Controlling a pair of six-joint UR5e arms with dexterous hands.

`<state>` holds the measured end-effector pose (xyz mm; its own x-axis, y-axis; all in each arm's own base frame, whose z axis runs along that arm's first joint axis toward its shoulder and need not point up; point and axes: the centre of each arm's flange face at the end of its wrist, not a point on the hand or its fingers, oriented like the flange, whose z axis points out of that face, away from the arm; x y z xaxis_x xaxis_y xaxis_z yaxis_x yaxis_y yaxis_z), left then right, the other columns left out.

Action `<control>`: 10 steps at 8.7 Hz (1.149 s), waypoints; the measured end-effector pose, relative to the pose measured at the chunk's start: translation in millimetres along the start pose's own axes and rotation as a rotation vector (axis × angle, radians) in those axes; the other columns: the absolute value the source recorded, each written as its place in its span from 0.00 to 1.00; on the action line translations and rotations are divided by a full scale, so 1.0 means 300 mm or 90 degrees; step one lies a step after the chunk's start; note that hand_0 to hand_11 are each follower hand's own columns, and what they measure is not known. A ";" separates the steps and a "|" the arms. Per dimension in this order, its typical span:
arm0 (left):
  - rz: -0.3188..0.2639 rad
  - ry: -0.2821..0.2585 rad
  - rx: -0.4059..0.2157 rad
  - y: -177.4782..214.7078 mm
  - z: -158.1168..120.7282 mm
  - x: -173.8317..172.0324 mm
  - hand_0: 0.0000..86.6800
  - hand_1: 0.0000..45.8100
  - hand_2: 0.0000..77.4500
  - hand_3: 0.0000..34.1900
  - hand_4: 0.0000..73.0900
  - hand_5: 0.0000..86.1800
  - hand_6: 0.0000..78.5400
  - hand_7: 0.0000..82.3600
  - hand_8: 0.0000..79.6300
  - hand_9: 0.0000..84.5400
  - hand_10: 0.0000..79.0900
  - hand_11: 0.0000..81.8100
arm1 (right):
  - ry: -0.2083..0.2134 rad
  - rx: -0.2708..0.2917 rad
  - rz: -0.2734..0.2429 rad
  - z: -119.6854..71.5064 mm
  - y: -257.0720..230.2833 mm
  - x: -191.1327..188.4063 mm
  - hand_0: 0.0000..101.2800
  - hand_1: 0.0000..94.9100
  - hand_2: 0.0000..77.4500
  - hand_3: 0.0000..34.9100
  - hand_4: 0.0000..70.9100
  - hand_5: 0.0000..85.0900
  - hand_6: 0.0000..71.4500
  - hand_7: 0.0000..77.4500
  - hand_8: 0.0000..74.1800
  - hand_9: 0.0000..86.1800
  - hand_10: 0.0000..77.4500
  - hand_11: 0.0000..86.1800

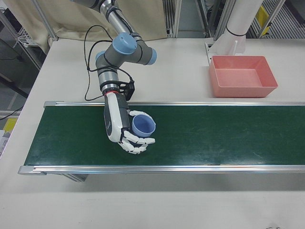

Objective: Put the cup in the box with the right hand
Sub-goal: 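Close the right hand around the light blue cup on the belt, then lift the cup with the right hand and carry it toward the pink tray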

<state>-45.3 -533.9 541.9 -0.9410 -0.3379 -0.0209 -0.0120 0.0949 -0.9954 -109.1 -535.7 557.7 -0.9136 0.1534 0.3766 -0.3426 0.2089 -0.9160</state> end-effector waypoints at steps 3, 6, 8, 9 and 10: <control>0.000 0.000 -0.001 0.000 0.000 0.001 0.00 0.01 0.01 0.00 0.01 0.01 0.01 0.01 0.00 0.00 0.00 0.00 | -0.071 -0.050 0.032 -0.010 0.162 -0.193 0.63 0.16 0.47 0.00 0.43 0.22 0.44 0.85 0.62 0.57 0.42 0.59; 0.000 0.000 -0.001 0.000 0.000 0.001 0.00 0.01 0.01 0.00 0.01 0.01 0.01 0.01 0.00 0.00 0.00 0.00 | -0.060 -0.121 0.049 -0.082 0.474 -0.232 0.61 0.16 0.47 0.00 0.42 0.22 0.44 0.89 0.60 0.65 0.37 0.51; 0.000 0.001 -0.001 0.000 0.000 0.001 0.00 0.01 0.01 0.00 0.01 0.01 0.01 0.01 0.00 0.00 0.00 0.00 | -0.018 -0.191 0.048 -0.179 0.756 -0.141 0.62 0.13 0.53 0.00 0.43 0.21 0.44 0.89 0.60 0.66 0.37 0.51; 0.000 0.001 0.000 0.000 0.000 0.001 0.00 0.01 0.01 0.00 0.01 0.01 0.01 0.01 0.00 0.00 0.00 0.00 | 0.005 -0.222 0.050 -0.243 0.890 -0.053 0.62 0.12 0.53 0.00 0.43 0.21 0.44 0.89 0.59 0.66 0.34 0.49; 0.000 0.000 0.000 0.000 0.000 0.001 0.00 0.01 0.01 0.00 0.01 0.01 0.01 0.01 0.00 0.00 0.00 0.00 | 0.028 -0.249 0.053 -0.304 1.007 0.051 0.61 0.12 0.53 0.00 0.42 0.21 0.44 0.89 0.56 0.68 0.33 0.47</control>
<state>-45.5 -533.9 541.9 -0.9412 -0.3373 -0.0209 -0.0120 0.0951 -0.9954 -206.7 -382.1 299.4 -0.9218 0.2248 0.3160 -0.1503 0.5440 -0.8255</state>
